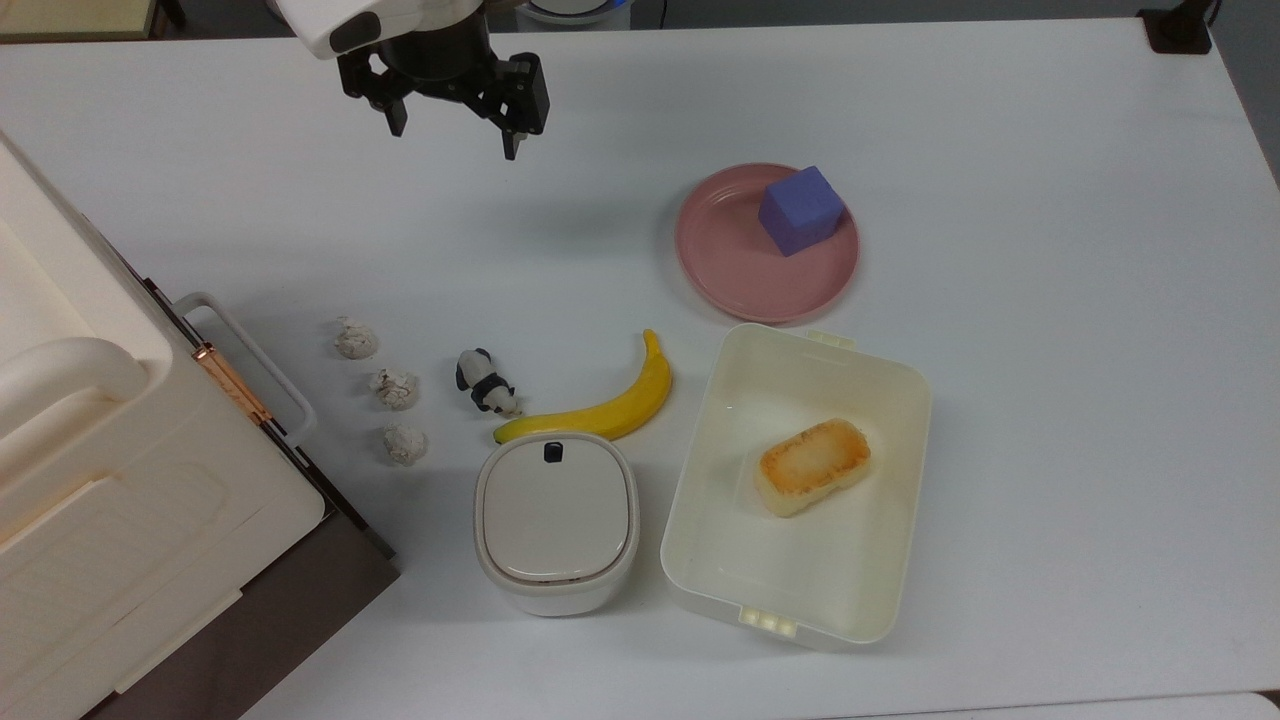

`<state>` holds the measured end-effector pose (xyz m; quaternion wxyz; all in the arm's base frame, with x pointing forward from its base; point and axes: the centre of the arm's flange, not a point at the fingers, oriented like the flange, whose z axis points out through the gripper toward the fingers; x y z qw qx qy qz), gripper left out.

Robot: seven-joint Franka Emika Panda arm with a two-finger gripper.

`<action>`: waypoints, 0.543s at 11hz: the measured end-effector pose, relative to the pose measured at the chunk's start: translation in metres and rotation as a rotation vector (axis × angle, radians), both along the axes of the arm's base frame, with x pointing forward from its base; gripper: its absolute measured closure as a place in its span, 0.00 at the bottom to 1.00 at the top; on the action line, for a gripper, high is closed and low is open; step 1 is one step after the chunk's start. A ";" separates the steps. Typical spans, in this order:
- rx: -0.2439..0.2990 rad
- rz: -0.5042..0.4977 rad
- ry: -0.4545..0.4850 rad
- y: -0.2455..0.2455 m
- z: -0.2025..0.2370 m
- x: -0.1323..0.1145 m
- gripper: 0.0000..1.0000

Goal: Slide the drawer open

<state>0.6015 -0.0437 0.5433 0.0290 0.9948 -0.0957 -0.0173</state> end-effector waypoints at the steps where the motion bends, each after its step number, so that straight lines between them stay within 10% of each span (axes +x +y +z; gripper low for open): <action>1: 0.000 0.000 0.000 0.000 0.000 0.000 0.00; 6: 0.001 0.017 0.001 0.000 0.000 0.000 0.00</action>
